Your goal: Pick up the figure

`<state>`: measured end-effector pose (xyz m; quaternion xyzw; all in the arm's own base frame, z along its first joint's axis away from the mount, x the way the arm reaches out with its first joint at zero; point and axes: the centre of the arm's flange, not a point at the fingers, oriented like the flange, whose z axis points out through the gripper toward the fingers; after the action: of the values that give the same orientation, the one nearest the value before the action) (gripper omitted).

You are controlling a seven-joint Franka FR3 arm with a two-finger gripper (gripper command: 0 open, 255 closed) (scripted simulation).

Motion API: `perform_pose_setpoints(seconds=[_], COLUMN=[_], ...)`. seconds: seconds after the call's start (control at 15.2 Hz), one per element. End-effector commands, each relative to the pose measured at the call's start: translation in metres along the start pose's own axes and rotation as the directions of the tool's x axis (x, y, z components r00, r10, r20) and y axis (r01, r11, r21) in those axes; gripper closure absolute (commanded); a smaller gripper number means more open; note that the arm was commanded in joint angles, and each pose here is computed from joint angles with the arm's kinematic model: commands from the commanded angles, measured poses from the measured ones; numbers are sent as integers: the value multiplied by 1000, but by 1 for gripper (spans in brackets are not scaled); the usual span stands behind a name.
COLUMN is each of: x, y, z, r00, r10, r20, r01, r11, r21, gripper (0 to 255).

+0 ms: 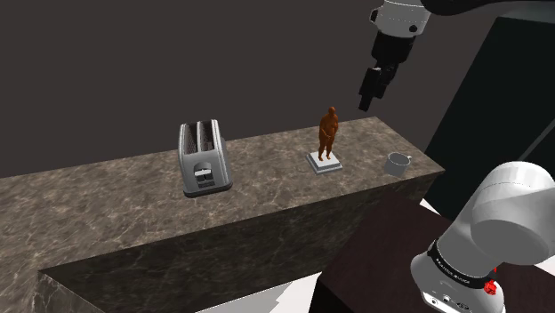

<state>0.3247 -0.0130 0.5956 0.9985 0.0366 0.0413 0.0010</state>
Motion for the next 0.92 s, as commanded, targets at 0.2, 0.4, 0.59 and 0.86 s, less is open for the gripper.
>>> perform_pose_setpoints(seconds=[0.2, 0.4, 0.59, 0.86], x=[24, 48, 71, 102], y=[28, 57, 85, 123], z=[17, 35, 53, 78], r00=[1000, 1000, 999, 999], r10=[1, 2, 4, 5], r20=[12, 23, 35, 51], r01=[-1, -3, -4, -6], r11=[1000, 1000, 1000, 1000], r21=[4, 8, 12, 17], gripper=[0, 0, 0, 0])
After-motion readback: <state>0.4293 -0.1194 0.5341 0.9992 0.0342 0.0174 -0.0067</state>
